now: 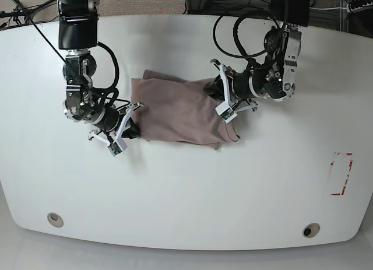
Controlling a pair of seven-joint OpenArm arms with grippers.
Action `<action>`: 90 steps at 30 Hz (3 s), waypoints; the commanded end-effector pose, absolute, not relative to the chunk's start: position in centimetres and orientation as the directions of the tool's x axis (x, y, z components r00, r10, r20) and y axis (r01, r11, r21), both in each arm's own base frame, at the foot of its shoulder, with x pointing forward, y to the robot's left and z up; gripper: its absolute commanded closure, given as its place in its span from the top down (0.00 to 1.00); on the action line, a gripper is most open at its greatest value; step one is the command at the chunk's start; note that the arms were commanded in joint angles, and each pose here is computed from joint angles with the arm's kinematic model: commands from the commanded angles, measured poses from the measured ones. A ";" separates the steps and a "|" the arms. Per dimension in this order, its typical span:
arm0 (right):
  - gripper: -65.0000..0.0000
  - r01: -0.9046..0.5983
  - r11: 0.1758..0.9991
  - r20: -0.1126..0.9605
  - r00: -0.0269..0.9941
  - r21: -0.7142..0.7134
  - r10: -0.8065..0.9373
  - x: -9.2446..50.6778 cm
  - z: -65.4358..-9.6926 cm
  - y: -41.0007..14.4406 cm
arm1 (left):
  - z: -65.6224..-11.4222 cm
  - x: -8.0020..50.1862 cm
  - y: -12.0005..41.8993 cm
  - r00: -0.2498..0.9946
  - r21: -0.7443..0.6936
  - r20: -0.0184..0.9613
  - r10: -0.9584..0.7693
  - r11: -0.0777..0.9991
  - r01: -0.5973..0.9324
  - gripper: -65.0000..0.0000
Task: Fold the T-shirt properly
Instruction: 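Grasp the bundle's opposite side with the left gripper, then lift the bundle with both grippers and shift it toward the left arm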
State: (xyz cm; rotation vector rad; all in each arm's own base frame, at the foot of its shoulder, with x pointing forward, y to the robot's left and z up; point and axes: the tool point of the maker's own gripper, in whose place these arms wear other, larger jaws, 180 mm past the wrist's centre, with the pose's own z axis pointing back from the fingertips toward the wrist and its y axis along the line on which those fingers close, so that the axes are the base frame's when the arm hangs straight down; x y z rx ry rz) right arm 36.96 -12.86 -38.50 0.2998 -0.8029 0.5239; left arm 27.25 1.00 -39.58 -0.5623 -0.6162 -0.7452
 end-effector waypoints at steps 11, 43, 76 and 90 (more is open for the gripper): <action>0.06 -0.565 0.814 0.746 0.598 0.136 0.291 33.8 -40.6 -11.7 | -39.7 29.9 4.9 0.565 -0.165 0.661 -0.494 0.638 0.752 0.13; 0.06 -0.559 0.769 0.710 0.674 0.310 0.203 23.1 -42.2 -0.8 | -39.2 36.3 9.7 0.547 -0.067 0.618 -0.564 0.655 0.752 0.13; 0.06 -0.554 0.810 0.814 0.550 0.191 0.184 25.1 -35.3 -2.7 | -29.1 36.1 3.3 0.307 0.111 0.798 -0.519 0.626 0.772 0.20; 0.06 -0.413 0.909 0.844 0.506 0.052 0.181 27.6 -32.3 -11.4 | -30.6 33.7 0.9 0.471 -0.115 0.878 -0.089 0.915 0.387 0.57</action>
